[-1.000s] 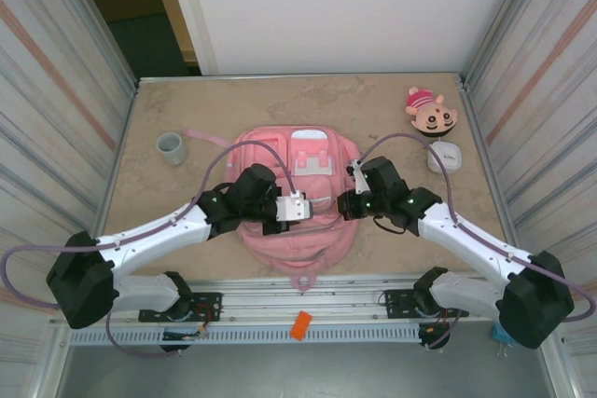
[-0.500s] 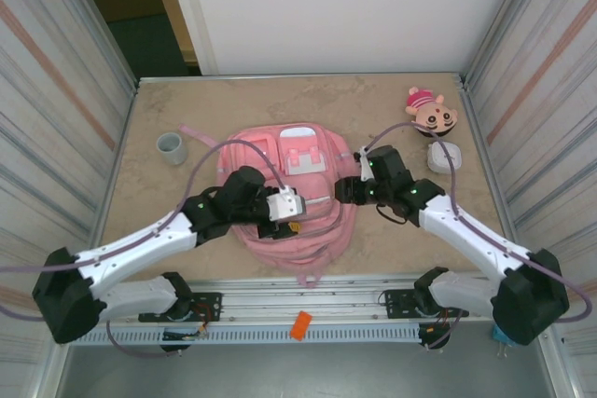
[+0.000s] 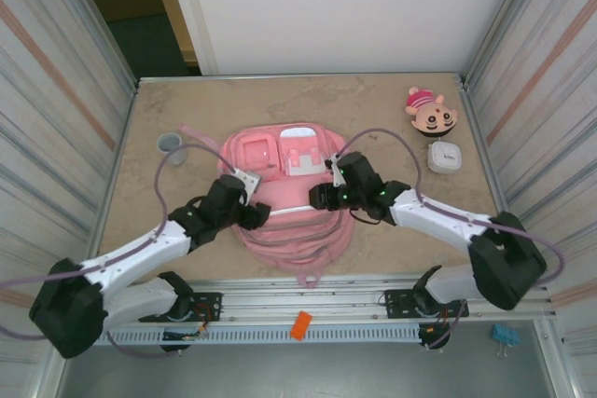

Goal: Pack books, pencil case, and school supplies into a backpack

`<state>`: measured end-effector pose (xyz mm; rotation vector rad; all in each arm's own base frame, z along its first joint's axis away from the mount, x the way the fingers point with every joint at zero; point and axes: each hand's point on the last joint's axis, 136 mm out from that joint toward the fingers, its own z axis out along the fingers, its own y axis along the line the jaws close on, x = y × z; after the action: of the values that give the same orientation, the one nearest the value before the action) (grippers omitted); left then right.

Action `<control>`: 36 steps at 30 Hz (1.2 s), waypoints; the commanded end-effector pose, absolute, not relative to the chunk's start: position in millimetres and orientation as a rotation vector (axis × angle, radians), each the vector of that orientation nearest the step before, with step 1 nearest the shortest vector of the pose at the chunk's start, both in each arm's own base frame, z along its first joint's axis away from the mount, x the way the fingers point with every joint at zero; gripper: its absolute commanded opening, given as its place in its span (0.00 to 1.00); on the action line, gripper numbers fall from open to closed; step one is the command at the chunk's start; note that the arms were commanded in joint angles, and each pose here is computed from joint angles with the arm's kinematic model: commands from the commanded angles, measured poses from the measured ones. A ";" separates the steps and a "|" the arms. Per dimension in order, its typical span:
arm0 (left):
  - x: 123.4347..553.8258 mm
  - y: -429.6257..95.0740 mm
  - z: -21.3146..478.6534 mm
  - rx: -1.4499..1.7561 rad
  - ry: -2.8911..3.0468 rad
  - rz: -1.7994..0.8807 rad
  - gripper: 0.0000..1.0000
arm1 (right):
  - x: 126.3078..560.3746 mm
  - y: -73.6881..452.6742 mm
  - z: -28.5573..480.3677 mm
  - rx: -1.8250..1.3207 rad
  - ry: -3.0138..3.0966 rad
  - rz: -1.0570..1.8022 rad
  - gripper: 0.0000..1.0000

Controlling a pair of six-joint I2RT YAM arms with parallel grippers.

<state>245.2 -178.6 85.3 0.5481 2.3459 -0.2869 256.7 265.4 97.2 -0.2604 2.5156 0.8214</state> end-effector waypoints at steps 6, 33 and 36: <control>263.5 -178.2 25.2 0.422 2.456 -0.204 0.68 | 262.8 228.8 15.7 0.028 2.657 0.696 0.45; 302.2 -112.3 259.6 0.398 1.662 0.221 0.99 | 313.8 77.1 246.8 0.028 2.015 0.195 0.99; 294.5 -77.9 230.7 0.292 1.678 0.305 0.98 | 317.1 47.1 231.8 0.066 1.977 0.109 0.99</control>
<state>294.6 -110.8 260.4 0.3311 1.6527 0.1109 314.9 74.5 261.7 0.0820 1.9438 0.2805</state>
